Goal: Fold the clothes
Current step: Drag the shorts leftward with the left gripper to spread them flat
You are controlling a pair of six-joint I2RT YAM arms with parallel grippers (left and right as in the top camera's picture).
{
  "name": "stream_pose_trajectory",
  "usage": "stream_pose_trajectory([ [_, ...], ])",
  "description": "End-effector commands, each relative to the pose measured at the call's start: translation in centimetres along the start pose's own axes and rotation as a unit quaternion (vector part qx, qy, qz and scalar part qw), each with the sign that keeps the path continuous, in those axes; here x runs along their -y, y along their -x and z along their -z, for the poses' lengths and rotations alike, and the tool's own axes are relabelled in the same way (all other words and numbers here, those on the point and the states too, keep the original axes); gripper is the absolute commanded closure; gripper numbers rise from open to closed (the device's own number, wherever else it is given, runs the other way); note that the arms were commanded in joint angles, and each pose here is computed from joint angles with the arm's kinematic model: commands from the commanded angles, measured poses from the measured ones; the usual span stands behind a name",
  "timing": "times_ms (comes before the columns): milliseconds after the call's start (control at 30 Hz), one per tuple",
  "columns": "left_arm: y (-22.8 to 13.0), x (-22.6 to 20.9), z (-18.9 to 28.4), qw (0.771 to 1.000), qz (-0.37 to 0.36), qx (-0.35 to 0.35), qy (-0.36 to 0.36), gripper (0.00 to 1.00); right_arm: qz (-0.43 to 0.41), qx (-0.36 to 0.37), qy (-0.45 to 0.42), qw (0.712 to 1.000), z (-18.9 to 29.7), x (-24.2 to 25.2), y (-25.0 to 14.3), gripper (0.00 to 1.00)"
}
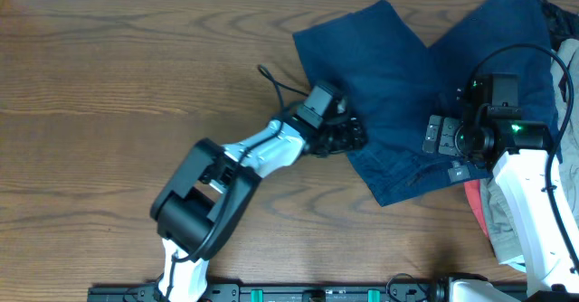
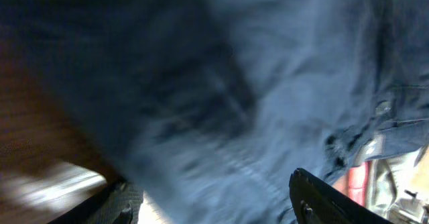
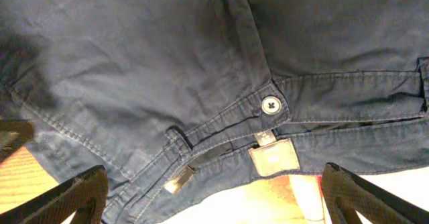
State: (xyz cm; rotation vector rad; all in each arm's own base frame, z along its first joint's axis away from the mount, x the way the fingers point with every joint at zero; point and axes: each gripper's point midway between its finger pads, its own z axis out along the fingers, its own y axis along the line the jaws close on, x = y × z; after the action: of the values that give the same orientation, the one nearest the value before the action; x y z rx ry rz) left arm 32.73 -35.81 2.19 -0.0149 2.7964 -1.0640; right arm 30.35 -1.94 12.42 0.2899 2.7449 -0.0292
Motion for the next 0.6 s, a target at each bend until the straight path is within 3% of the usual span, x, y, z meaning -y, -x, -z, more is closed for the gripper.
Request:
stream_pose_trajectory([
  [0,-2.1,-0.8,-2.8,0.999,0.028,-0.019,0.015,0.34,0.002,0.009,-0.002,1.0,0.5,0.2,0.5,0.01],
  [67,-2.5,-0.2,-3.5,1.0,0.015,-0.018,0.006,0.52,0.002,0.009,-0.002,1.0,0.5,0.2,0.5,0.01],
  [133,-2.1,-0.5,-3.7,1.0,0.01,-0.001,0.018,0.88,0.002,0.009,-0.002,1.0,0.5,0.2,0.5,0.01],
  [167,-1.9,-0.7,-3.7,1.0,0.008,0.007,0.025,0.94,0.002,0.009,-0.002,1.0,0.5,0.2,0.5,0.01],
  [367,1.6,-3.0,-1.9,0.997,-0.019,0.047,0.049,0.94,0.002,0.007,-0.002,1.0,0.5,0.2,0.4,0.01],
  [567,7.8,-8.1,5.0,0.992,-0.01,0.095,0.088,0.94,0.002,0.007,-0.002,1.0,0.5,0.2,0.4,0.01],
])
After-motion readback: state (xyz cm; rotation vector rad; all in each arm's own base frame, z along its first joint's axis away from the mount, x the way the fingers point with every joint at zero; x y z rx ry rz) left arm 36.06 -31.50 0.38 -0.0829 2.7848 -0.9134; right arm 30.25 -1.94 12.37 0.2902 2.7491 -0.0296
